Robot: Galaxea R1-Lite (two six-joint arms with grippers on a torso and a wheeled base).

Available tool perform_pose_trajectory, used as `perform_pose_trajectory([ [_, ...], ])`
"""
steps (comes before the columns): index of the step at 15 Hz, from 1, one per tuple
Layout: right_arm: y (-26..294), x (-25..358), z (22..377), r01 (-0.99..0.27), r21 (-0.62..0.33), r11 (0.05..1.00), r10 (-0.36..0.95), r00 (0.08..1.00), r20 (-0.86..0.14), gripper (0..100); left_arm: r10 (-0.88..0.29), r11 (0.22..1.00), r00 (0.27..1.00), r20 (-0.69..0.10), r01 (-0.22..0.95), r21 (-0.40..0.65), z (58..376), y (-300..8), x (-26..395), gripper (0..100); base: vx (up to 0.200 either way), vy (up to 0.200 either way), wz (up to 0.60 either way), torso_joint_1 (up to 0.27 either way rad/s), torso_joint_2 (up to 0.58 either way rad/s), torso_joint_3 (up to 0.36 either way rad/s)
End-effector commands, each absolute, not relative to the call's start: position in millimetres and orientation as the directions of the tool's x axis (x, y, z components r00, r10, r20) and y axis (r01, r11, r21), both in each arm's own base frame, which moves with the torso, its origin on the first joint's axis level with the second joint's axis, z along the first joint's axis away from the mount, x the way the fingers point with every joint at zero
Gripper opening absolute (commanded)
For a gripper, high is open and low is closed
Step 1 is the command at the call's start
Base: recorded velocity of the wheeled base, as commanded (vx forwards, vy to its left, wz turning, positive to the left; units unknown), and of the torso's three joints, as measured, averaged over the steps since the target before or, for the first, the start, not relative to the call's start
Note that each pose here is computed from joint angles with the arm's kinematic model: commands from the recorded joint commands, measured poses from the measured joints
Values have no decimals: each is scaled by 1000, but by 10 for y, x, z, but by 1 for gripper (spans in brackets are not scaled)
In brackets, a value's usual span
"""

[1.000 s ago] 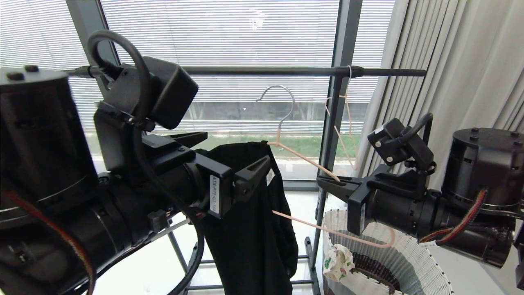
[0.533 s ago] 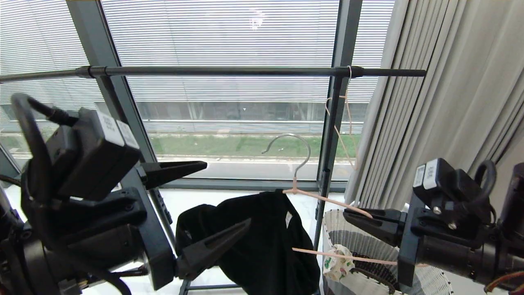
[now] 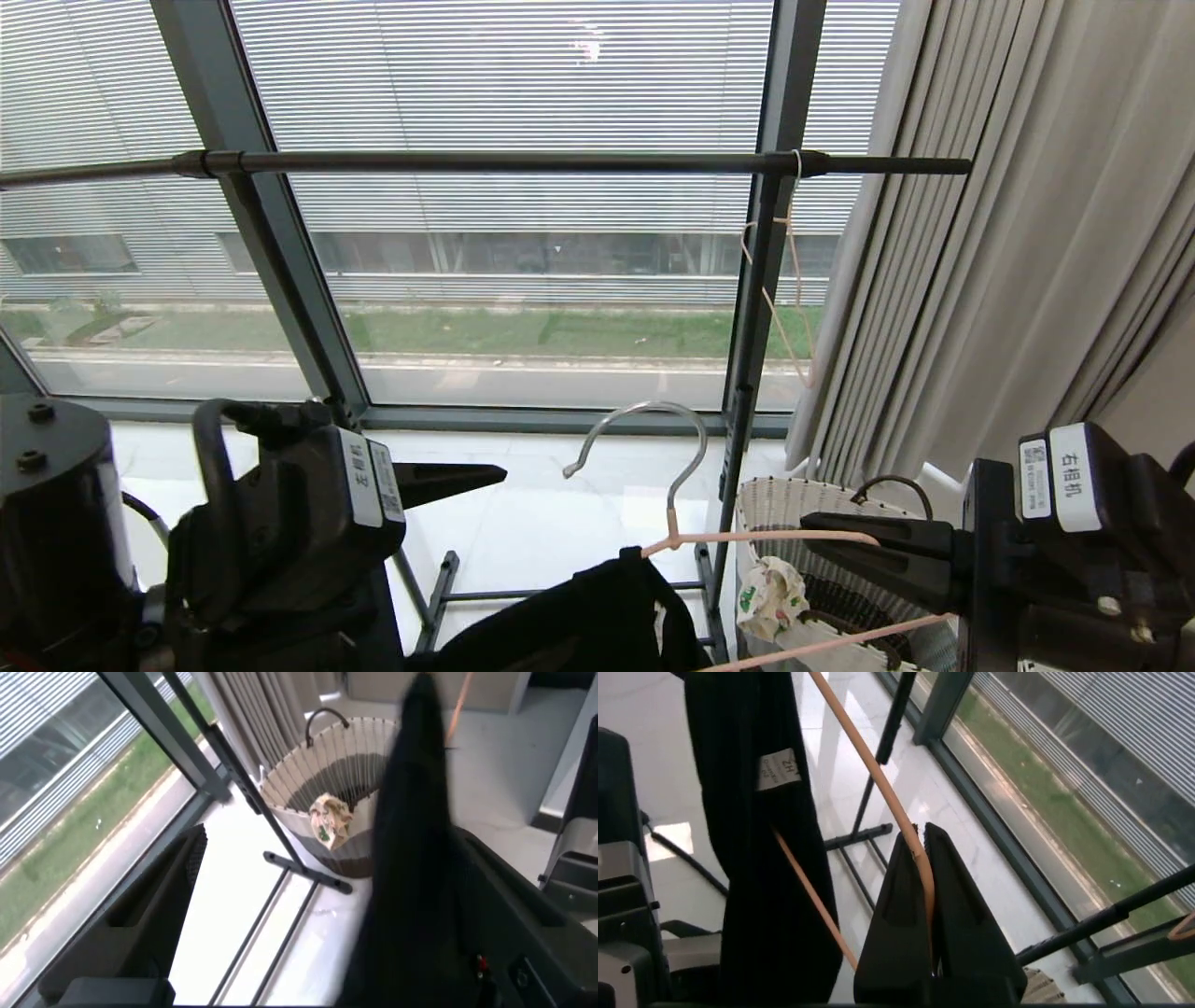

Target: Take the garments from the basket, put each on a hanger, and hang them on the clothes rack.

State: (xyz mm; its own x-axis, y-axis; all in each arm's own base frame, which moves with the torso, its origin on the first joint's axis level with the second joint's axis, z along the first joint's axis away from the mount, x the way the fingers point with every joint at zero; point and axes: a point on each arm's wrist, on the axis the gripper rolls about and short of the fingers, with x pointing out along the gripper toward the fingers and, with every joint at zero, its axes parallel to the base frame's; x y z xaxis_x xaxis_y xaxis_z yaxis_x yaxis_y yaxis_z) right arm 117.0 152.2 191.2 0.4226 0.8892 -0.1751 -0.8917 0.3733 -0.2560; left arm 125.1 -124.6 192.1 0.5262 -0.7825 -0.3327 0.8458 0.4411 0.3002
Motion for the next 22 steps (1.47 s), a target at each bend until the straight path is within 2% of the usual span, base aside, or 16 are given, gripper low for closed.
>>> perform_pose_trajectory([
  [1,1554,1127,1911,-901,-257,349,900,398,-175,0,-773,421,508,-380,859,292,1813,-1292,1281,100,0,0,0,0,0,0],
  [9,1612,1051,1937,-914,-262,309,919,358,-165,0,-771,389,477,-423,878,280,1704,-1333,1257,100,0,0,0,0,0,0],
  [10,1614,1048,1937,-915,-262,307,920,356,-165,0,-771,389,477,-423,878,280,1704,-1333,1257,0,0,0,0,0,0,0],
  [18,1624,1031,1944,-917,-263,299,923,348,-162,0,-780,373,460,-425,886,274,1702,-1372,1253,0,0,0,0,0,0,0],
  [20,1619,1034,1935,-909,-266,320,914,371,-166,0,-779,375,462,-424,885,274,1702,-1369,1251,0,0,0,0,0,0,0],
  [21,1616,1034,1938,-906,-266,328,911,378,-165,100,-779,375,462,-424,885,274,1702,-1369,1251,0,0,0,0,0,0,0],
  [22,1608,1030,1947,-904,-268,333,910,382,-160,100,-778,378,465,-422,884,275,1705,-1365,1252,0,0,0,0,0,0,0],
])
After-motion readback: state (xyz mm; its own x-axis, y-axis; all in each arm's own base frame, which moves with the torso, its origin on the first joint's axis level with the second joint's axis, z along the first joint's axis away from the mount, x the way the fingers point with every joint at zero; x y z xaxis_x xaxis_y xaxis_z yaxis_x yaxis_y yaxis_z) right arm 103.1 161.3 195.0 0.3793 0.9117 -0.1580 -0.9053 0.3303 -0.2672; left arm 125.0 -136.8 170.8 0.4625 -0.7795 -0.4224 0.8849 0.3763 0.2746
